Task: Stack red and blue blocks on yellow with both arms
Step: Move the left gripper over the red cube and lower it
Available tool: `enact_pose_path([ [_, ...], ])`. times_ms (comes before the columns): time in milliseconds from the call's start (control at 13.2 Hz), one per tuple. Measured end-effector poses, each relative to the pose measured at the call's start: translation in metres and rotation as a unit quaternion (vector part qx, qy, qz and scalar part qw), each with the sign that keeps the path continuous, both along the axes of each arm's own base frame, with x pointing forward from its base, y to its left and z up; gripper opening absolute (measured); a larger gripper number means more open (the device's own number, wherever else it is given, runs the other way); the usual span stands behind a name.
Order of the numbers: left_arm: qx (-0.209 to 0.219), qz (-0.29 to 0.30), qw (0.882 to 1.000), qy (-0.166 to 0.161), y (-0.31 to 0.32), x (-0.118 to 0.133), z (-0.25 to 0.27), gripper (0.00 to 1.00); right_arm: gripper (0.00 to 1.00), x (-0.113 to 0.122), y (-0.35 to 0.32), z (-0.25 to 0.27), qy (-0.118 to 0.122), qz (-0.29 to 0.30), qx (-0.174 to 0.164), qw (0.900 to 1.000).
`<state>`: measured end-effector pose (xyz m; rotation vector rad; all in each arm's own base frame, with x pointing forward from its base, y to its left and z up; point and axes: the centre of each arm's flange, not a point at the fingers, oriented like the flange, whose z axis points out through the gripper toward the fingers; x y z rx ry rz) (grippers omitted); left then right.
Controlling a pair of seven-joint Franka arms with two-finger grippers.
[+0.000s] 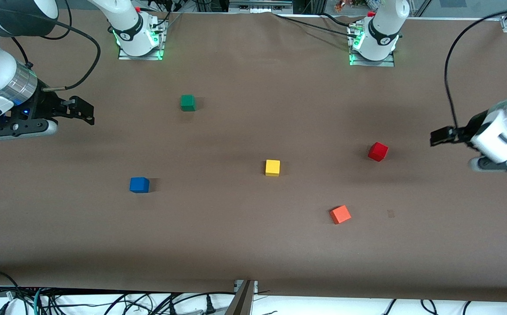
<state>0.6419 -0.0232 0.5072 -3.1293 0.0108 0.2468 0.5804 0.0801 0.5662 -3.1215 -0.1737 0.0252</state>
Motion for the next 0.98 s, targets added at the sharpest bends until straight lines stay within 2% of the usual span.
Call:
enact_pose_path([
  [226,-0.015,-0.048,0.999,0.002,-0.022,0.024,-0.090,1.00,1.00,0.000,0.000,0.000,0.000,0.000,0.000,1.000],
  [377,-0.024,-0.084,0.996,0.000,-0.022,0.022,-0.147,1.00,1.00,0.000,0.000,0.000,0.000,0.000,0.000,1.000],
  [528,-0.029,-0.106,0.994,0.003,-0.019,0.006,-0.193,1.00,1.00,0.000,0.000,0.000,0.000,0.000,0.000,1.000],
  [755,-0.035,-0.141,0.989,-0.012,-0.023,-0.029,-0.256,1.00,1.00,0.000,0.000,0.000,0.000,0.000,0.000,1.000],
  [981,-0.041,-0.172,0.984,0.000,-0.025,-0.067,-0.295,1.00,1.00,0.000,0.000,0.000,-0.001,0.000,0.000,1.000],
])
